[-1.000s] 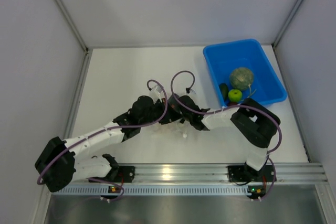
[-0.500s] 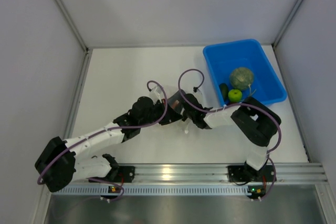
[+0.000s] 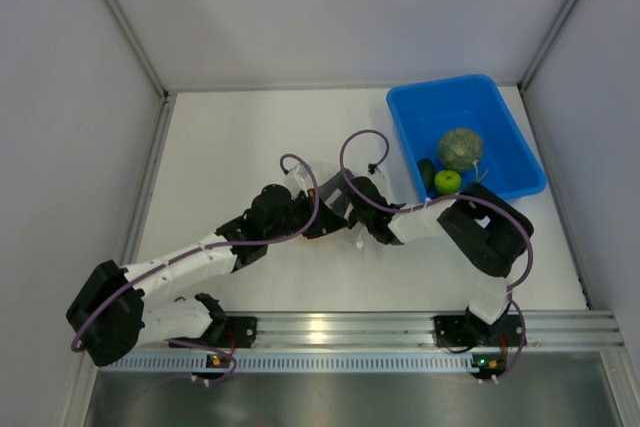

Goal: Open the zip-top bag and remove the fake food

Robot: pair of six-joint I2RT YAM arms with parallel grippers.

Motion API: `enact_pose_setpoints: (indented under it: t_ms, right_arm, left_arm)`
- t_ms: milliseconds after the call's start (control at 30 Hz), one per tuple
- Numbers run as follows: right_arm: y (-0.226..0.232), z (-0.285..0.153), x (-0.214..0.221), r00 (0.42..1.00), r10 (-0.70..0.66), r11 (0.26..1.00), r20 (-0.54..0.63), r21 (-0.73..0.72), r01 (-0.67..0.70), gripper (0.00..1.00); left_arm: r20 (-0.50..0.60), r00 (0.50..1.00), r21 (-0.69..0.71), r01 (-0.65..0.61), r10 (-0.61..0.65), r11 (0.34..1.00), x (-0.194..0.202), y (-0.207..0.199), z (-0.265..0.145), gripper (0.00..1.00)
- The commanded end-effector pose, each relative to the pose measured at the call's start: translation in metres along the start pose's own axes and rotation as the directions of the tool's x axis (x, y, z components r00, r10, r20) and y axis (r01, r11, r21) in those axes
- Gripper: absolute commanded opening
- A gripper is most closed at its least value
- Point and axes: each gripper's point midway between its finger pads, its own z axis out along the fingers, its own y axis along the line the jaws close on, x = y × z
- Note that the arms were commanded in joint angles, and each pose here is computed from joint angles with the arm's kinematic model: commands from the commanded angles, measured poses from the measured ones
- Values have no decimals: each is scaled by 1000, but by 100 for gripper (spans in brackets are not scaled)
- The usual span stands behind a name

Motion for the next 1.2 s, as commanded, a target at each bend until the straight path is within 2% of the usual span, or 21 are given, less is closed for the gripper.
enact_pose_setpoints:
  t_ms: [0,133,300,467,600,733,800,1033,1167]
  right_arm:
    - [-41,-2,0,996,-86,990,-25,106,88,91]
    - [-31,-17,10,989,-139,988,-51,57,142,90]
    - [-34,-36,7,990,-129,991,-50,37,131,91]
    - [-36,-40,21,979,-142,989,-144,19,146,93]
    - [-31,-45,25,983,-71,996,-168,-69,61,94]
    - [-37,-53,34,975,-31,996,-219,-89,12,94]
    - [-38,-57,33,975,-12,996,-220,-93,-8,99]
    - [-47,-78,26,977,50,993,-209,-95,-71,99]
    - [-40,-90,15,978,93,980,-187,-156,-123,100]
  left_arm:
    - [-51,999,47,-18,20,999,12,-9,-2,0]
    - [-57,998,41,-34,36,999,8,-8,5,0]
    - [-91,991,92,-86,94,992,-5,-37,14,0]
    - [-111,986,101,-115,126,988,-16,-54,20,0]
    - [-174,975,175,-111,142,978,-12,-73,24,0]
    - [-211,962,215,-128,174,968,-12,-83,28,0]
    - [-238,950,196,-155,201,968,-10,-79,31,0]
    - [-297,913,110,-257,278,960,-26,-79,40,0]
    - [-314,896,119,-292,315,949,-32,-85,45,0]
